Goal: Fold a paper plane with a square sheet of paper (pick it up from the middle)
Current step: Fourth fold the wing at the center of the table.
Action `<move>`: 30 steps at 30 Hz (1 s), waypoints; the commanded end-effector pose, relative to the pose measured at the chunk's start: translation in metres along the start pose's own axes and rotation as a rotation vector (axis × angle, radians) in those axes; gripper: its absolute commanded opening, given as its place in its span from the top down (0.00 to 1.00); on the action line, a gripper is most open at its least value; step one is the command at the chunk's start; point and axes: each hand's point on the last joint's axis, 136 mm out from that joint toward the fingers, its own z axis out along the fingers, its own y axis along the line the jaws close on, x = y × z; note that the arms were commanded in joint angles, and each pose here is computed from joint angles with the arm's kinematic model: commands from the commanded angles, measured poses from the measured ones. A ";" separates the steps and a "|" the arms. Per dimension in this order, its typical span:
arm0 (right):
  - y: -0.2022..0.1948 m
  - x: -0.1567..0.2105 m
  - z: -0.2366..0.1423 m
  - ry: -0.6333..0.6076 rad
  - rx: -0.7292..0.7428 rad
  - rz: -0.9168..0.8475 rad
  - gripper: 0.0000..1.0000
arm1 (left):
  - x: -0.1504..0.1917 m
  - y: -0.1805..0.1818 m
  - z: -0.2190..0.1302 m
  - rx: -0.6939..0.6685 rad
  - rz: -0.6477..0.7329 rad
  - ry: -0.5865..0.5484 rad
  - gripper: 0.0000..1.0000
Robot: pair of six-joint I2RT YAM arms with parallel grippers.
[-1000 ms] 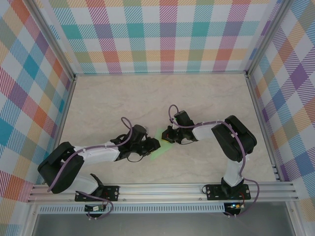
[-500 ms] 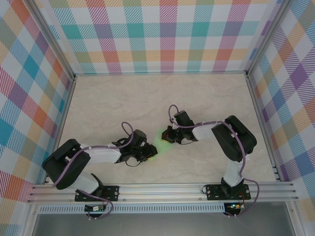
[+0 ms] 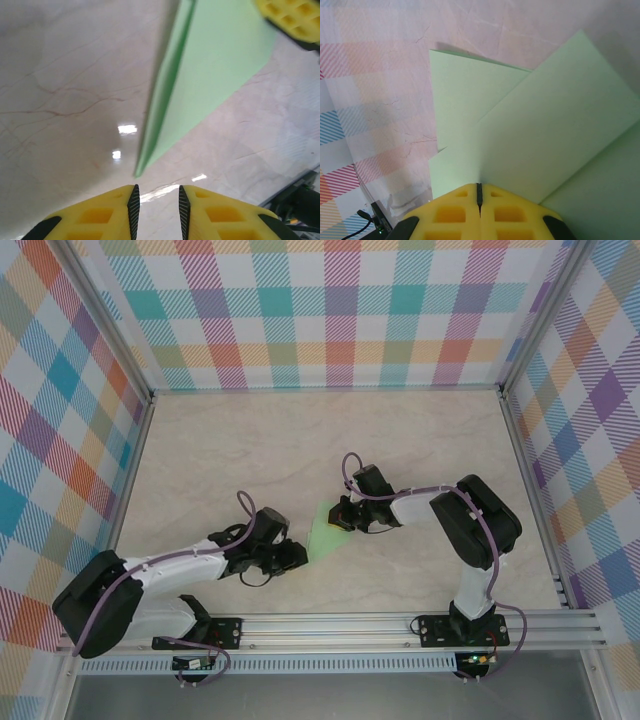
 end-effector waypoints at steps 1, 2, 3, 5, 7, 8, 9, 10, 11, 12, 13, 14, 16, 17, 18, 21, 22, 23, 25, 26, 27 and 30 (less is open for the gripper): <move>-0.067 0.024 0.002 0.043 0.240 0.097 0.96 | -0.013 -0.032 -0.005 0.089 0.024 -0.044 0.71; -0.067 0.024 0.002 0.044 0.240 0.097 0.96 | -0.016 -0.040 -0.002 0.117 0.020 -0.043 0.71; -0.067 0.024 0.002 0.044 0.241 0.097 0.96 | -0.017 -0.045 0.001 0.135 0.018 -0.039 0.71; -0.066 0.024 0.002 0.044 0.241 0.095 0.96 | -0.020 -0.049 0.009 0.139 0.014 -0.029 0.70; -0.066 0.024 0.003 0.046 0.240 0.092 0.96 | -0.021 -0.047 0.019 0.127 0.010 -0.011 0.70; -0.066 0.024 0.003 0.046 0.240 0.094 0.96 | -0.020 -0.046 0.024 0.124 0.009 -0.002 0.71; -0.066 0.024 0.003 0.048 0.240 0.093 0.96 | -0.019 -0.042 0.028 0.110 0.005 0.007 0.71; -0.067 0.024 0.003 0.048 0.240 0.093 0.96 | -0.018 -0.037 0.031 0.093 0.000 0.012 0.71; -0.067 0.024 0.003 0.049 0.241 0.094 0.96 | -0.015 -0.027 0.034 0.057 -0.003 0.023 0.71; -0.068 0.025 0.003 0.051 0.244 0.094 0.96 | -0.011 -0.016 0.036 0.010 -0.003 0.039 0.71; -0.067 0.025 0.003 0.052 0.242 0.094 0.96 | -0.007 -0.005 0.037 -0.034 -0.002 0.055 0.71; -0.068 0.025 0.004 0.053 0.241 0.096 0.96 | -0.002 0.005 0.037 -0.075 0.002 0.074 0.71; -0.068 0.025 0.003 0.051 0.243 0.094 0.96 | 0.008 0.020 0.034 -0.110 0.008 0.106 0.72; -0.069 0.025 0.003 0.051 0.247 0.094 0.96 | 0.013 0.024 0.032 -0.113 0.010 0.118 0.72; -0.069 0.025 0.003 0.049 0.248 0.093 0.96 | 0.018 0.026 0.028 -0.107 0.015 0.129 0.72; -0.068 0.024 0.003 0.049 0.248 0.093 0.96 | 0.027 0.030 0.017 -0.103 0.052 0.150 0.72; -0.068 0.024 0.003 0.050 0.249 0.092 0.96 | 0.027 0.031 0.013 -0.117 0.060 0.147 0.72; -0.068 0.024 0.003 0.051 0.248 0.092 0.96 | 0.025 0.030 0.008 -0.122 0.075 0.137 0.72; -0.067 0.024 0.004 0.054 0.247 0.087 0.96 | 0.022 0.022 0.001 -0.102 0.098 0.119 0.72; -0.066 0.024 0.004 0.057 0.246 0.082 0.95 | 0.017 0.016 -0.002 -0.087 0.108 0.100 0.72; -0.065 0.023 0.003 0.058 0.247 0.078 0.95 | 0.017 0.018 -0.006 -0.108 0.102 0.097 0.72; -0.055 0.019 0.000 0.056 0.231 0.044 0.94 | 0.004 0.010 -0.010 -0.098 0.096 0.055 0.72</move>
